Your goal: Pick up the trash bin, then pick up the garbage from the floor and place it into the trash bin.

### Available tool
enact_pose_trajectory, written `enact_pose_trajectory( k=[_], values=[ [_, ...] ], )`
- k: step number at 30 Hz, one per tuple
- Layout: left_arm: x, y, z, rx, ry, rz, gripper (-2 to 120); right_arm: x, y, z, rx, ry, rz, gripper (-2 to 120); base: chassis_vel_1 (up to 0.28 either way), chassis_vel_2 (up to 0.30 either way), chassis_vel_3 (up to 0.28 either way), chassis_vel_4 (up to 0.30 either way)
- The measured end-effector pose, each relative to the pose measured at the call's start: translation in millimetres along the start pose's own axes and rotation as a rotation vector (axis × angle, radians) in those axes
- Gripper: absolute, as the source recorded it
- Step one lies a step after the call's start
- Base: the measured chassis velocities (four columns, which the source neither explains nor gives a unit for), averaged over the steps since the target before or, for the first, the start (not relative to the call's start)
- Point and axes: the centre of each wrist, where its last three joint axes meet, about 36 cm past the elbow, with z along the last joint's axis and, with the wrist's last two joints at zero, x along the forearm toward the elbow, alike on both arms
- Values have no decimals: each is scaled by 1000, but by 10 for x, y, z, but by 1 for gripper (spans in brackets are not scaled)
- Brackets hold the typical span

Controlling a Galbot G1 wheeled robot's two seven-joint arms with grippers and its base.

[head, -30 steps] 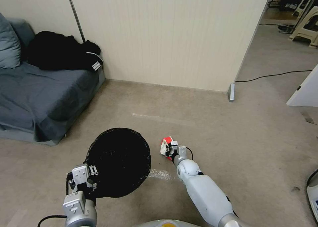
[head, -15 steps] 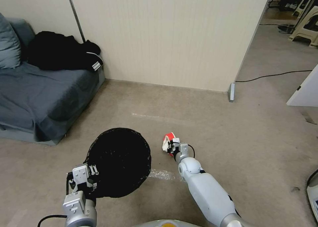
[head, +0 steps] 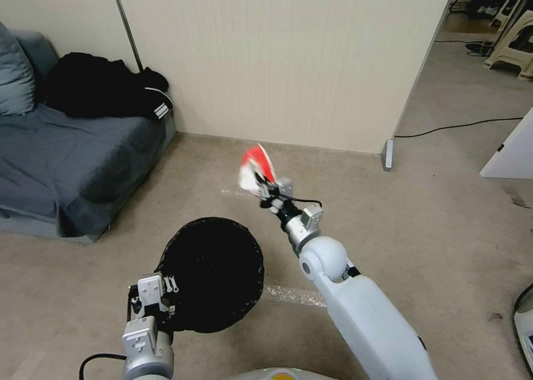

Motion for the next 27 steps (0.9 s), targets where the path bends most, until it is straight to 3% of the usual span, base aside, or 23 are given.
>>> enact_pose_trajectory(
  k=[1, 3, 7, 16, 27],
  values=[
    [0, 0, 0, 0, 0, 0, 3, 0, 0, 0, 0, 0, 0, 0, 0, 0, 0, 0],
    [-14, 1, 7, -3, 1, 3, 3, 155, 330, -102, 10, -16, -120, 0, 0, 0, 0, 0],
    [-6, 1, -17, -1, -3, 7, 3, 329, 537, -67, 8, 23, -182, 0, 0, 0, 0, 0],
    [6, 6, -91, 6, -22, 6, 3, 775, 444, 322, 80, 170, -216, 0, 0, 0, 0, 0],
    [7, 19, -132, 24, -29, -4, 3, 964, 376, 586, 83, 211, -179, 0, 0, 0, 0, 0]
  ],
)
